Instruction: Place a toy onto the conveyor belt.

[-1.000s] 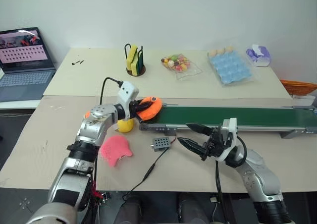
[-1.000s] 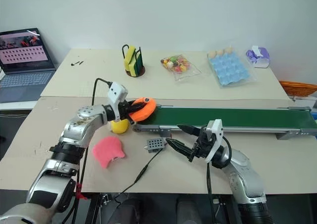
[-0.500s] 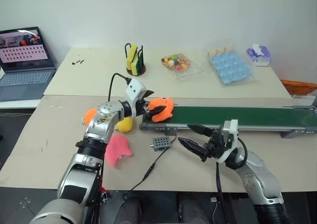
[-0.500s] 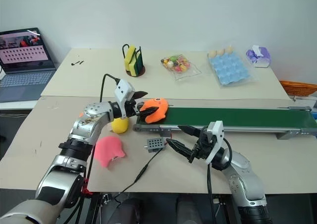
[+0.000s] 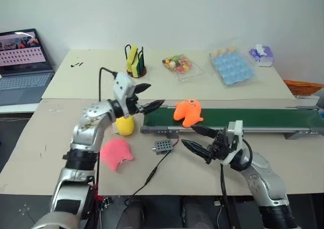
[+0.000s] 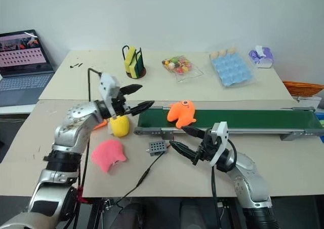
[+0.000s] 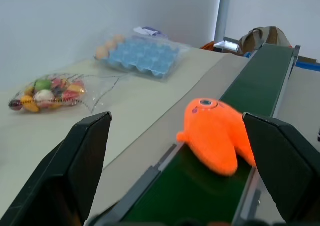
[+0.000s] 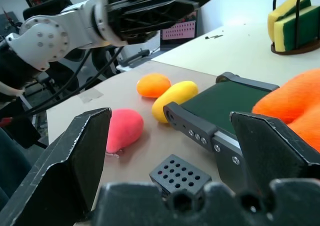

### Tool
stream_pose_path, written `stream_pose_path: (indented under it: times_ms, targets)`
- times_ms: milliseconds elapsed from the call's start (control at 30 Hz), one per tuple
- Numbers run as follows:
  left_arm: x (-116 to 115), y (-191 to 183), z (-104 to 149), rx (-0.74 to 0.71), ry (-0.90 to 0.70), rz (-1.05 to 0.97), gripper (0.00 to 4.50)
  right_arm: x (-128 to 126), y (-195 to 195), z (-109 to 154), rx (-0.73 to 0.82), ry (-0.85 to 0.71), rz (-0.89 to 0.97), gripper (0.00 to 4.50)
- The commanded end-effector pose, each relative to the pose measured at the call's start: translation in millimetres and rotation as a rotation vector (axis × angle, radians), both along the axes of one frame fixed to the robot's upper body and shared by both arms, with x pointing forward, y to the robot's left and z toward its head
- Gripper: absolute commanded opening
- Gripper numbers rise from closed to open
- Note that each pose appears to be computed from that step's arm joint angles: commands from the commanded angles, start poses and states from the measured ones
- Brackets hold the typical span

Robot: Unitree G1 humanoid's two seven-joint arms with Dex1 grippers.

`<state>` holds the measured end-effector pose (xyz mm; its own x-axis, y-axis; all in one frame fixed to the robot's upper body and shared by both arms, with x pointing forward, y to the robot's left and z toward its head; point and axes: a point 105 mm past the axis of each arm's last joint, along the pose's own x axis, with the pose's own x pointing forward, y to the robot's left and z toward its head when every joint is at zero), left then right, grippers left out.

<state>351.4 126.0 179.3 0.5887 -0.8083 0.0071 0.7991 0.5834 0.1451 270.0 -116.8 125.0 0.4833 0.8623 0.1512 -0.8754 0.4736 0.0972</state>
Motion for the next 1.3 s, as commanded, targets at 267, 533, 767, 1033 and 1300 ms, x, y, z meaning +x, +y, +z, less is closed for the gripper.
stream_pose_path:
  times_ms: [267,533,767,1033,1300]
  targets:
    - [-28.8,22.7,9.4,-0.001,-0.001,-0.019,4.48,-1.0,-5.2,10.7,-0.008,-0.050,0.014,4.50]
    - [-27.8,7.3,9.0,-0.027,-0.004,-0.057,4.48,0.5,-6.6,13.5,-0.016,-0.058,0.017,4.50]
    - [-26.0,2.7,12.7,-0.055,-0.009,-0.066,4.48,0.2,-7.9,12.9,-0.017,-0.058,0.012,4.50]
    - [-23.3,1.0,12.9,-0.067,-0.015,-0.064,4.48,0.0,-8.6,12.8,-0.018,-0.059,0.011,4.50]
    - [-20.6,2.2,13.0,-0.061,-0.025,-0.045,4.48,0.0,-8.4,12.5,-0.020,-0.059,0.010,4.50]
